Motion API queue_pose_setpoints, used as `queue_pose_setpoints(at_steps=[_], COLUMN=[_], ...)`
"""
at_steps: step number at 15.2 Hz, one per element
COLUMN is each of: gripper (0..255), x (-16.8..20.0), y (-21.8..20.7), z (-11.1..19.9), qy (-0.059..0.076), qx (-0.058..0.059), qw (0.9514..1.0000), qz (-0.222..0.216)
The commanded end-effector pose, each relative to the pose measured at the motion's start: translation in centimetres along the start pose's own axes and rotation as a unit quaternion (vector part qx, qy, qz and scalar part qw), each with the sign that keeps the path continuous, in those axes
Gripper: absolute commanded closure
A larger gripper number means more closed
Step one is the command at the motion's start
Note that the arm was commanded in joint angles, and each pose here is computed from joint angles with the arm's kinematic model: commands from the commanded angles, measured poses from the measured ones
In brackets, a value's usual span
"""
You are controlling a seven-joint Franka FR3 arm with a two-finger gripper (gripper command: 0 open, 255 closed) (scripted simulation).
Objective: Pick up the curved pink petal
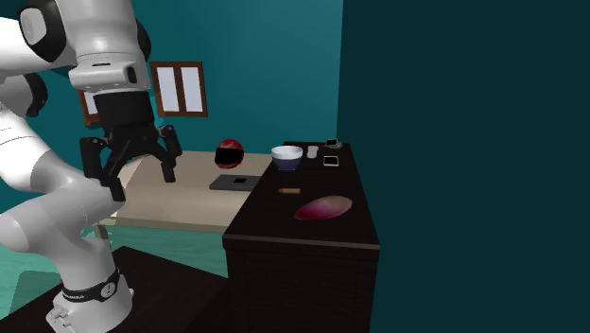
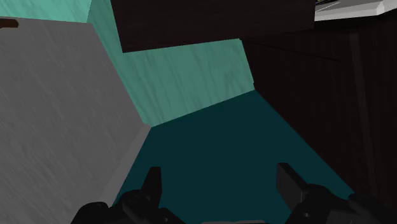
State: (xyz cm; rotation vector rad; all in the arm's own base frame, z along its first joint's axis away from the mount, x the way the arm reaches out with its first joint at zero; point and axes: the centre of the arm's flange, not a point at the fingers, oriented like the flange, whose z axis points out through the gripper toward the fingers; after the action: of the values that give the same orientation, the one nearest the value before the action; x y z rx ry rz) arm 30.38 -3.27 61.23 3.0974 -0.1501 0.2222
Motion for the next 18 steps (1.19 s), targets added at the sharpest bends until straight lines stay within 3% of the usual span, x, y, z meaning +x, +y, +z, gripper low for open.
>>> queue_pose_setpoints(at_steps=[1, 5, 9, 13, 18], gripper=[0, 0, 0, 0, 0], x=[0.0, 2.4, 4.7, 7.0, 9.6], y=[0.0, -0.8, -2.2, -4.1, -7.1], z=[0.0, 4.1, 8.1, 11.8, 16.2], qy=[0.000, 0.000, -0.001, -0.001, -0.001], qx=[0.000, 0.056, 0.112, 0.168, 0.236], qw=[1.0000, 0.9982, 0.9929, 0.9840, 0.9681], qz=[0.000, -0.020, -0.040, -0.060, -0.084])
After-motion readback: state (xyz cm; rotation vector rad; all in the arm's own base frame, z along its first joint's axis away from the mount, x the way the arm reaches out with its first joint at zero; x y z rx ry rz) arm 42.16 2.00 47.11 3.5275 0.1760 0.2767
